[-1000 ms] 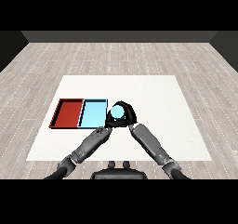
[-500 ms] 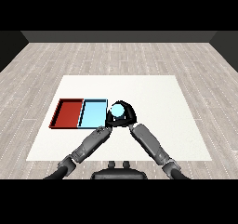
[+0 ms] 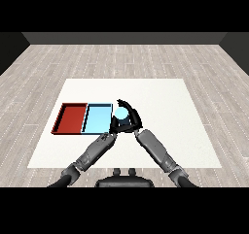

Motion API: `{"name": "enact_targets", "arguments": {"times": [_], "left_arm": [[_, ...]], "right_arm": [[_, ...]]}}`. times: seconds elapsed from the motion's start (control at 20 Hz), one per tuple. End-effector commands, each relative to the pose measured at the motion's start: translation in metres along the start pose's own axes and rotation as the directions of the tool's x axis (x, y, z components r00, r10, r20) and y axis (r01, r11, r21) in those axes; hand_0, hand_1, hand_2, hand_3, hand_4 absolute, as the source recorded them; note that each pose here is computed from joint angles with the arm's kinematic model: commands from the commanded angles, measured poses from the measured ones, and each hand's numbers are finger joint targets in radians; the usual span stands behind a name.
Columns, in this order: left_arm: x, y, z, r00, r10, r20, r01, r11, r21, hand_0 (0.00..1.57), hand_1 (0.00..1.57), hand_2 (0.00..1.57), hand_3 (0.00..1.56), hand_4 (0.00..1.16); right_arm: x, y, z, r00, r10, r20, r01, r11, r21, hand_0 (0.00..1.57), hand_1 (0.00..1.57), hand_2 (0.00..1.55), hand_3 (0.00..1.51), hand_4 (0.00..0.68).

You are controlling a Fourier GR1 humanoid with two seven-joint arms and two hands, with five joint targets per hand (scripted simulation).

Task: Pick the blue can and put it in the blue box

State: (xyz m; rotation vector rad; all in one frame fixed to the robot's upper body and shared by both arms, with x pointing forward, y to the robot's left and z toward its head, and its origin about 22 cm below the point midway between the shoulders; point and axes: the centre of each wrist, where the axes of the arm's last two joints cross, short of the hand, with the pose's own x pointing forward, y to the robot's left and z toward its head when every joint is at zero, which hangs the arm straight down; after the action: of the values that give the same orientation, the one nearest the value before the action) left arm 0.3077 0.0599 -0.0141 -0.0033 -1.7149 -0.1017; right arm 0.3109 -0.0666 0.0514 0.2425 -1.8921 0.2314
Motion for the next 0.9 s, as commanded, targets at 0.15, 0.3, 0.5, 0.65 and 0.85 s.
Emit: {"name": "enact_targets", "arguments": {"times": [0.15,0.3,0.5,0.65,0.85], "left_arm": [[0.001,-0.009,0.0023,1.000,-0.005,0.019,0.005,1.000,0.019,1.57,1.57,1.57,1.49,1.15],[-0.014,0.019,-0.0013,1.000,0.011,0.001,-0.011,1.000,0.013,1.57,1.57,1.57,1.49,1.15],[-0.010,0.005,0.0050,1.000,0.028,-0.009,-0.027,0.998,0.052,1.57,1.57,1.57,1.49,1.14],[-0.015,0.023,0.0002,1.000,0.003,0.013,-0.005,0.992,0.128,1.57,1.57,1.57,1.49,1.14],[-0.012,0.052,-0.0225,0.998,-0.050,0.026,0.045,0.988,0.147,1.57,1.57,1.57,1.47,1.14]], "right_arm": [[0.009,-0.024,-0.013,1.0000,0.008,0.003,-0.008,0.9979,-0.065,0.00,0.00,0.00,0.00,0.000],[0.015,-0.037,-0.015,0.9990,-0.034,0.030,0.037,0.9931,-0.111,0.00,0.00,0.00,0.00,0.000],[0.030,-0.056,0.008,0.9794,-0.185,0.082,0.194,0.9736,-0.121,0.00,0.00,0.00,0.00,0.000],[0.061,-0.081,0.026,0.9703,-0.176,0.166,0.198,0.9715,-0.130,0.00,0.00,0.00,0.00,0.000],[0.057,-0.124,0.037,0.9525,-0.186,0.241,0.234,0.9544,-0.186,0.00,0.00,0.00,0.00,0.000]]}}
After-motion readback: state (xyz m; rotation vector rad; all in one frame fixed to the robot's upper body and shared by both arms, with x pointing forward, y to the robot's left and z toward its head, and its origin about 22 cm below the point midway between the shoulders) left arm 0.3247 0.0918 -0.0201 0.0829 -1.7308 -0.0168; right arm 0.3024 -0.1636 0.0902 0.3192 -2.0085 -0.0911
